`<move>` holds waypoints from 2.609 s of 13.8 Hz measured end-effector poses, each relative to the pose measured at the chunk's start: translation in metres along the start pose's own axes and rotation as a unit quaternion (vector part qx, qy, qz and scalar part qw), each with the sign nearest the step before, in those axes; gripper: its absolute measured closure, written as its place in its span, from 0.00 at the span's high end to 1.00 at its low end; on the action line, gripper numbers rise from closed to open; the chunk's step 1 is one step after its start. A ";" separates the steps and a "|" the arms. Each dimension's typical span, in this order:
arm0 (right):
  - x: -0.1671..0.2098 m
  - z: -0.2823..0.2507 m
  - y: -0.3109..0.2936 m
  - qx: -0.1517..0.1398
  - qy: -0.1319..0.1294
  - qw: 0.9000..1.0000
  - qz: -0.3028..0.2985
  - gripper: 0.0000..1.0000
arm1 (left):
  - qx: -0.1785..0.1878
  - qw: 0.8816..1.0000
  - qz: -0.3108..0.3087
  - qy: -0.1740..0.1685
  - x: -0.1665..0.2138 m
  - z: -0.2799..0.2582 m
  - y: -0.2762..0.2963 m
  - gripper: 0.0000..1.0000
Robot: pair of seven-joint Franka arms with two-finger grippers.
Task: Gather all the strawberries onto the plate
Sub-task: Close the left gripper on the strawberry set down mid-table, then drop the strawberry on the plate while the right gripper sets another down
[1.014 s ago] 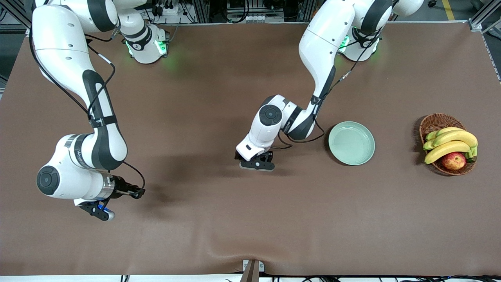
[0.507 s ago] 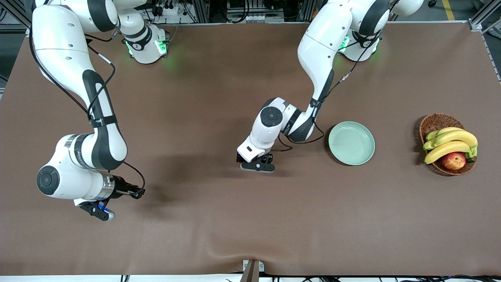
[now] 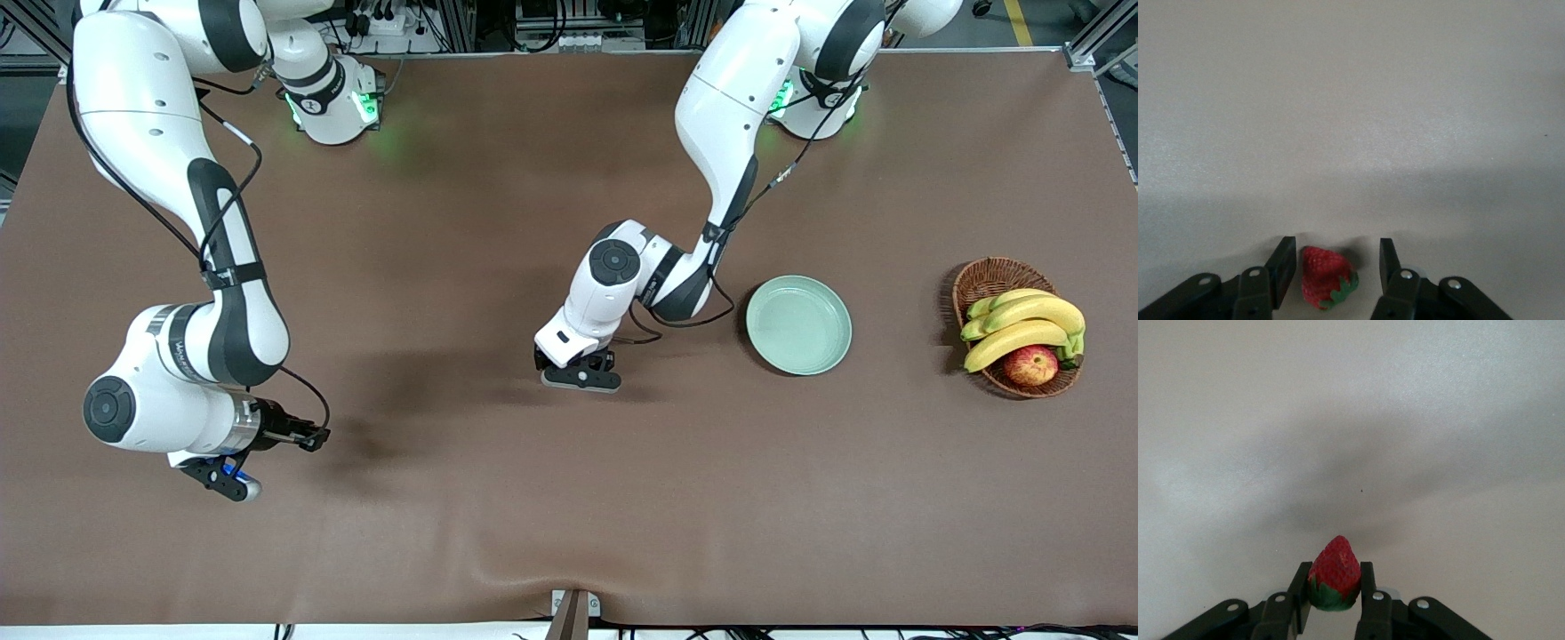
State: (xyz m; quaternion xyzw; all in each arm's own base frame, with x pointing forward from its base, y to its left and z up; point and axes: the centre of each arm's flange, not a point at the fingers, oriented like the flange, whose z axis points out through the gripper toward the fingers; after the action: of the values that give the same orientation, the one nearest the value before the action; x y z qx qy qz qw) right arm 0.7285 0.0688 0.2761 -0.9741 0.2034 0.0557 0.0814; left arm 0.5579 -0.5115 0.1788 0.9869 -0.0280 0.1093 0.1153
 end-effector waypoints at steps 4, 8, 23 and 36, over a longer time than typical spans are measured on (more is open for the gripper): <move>0.000 0.000 0.000 0.000 0.000 1.000 0.000 0.33 | 0.000 1.000 0.005 -0.002 -0.006 0.001 0.005 0.53; 0.000 0.000 -0.001 0.000 0.000 1.000 -0.001 0.33 | 0.001 1.000 0.020 -0.002 -0.005 0.001 0.004 0.32; -0.032 0.004 -0.062 0.018 -0.009 0.999 0.025 0.33 | 0.093 0.994 0.006 -0.058 0.059 -0.126 -0.110 0.32; -0.196 0.109 -0.280 0.108 0.081 0.990 0.041 0.33 | 0.120 0.983 0.000 -0.140 0.019 -0.171 -0.324 0.32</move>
State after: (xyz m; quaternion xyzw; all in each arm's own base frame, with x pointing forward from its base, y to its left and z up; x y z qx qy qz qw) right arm 0.6549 0.4173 0.2349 -0.9517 0.2538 -0.0426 0.1673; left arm 0.5670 -0.1575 0.2739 0.9991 -0.0305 -0.0270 -0.0089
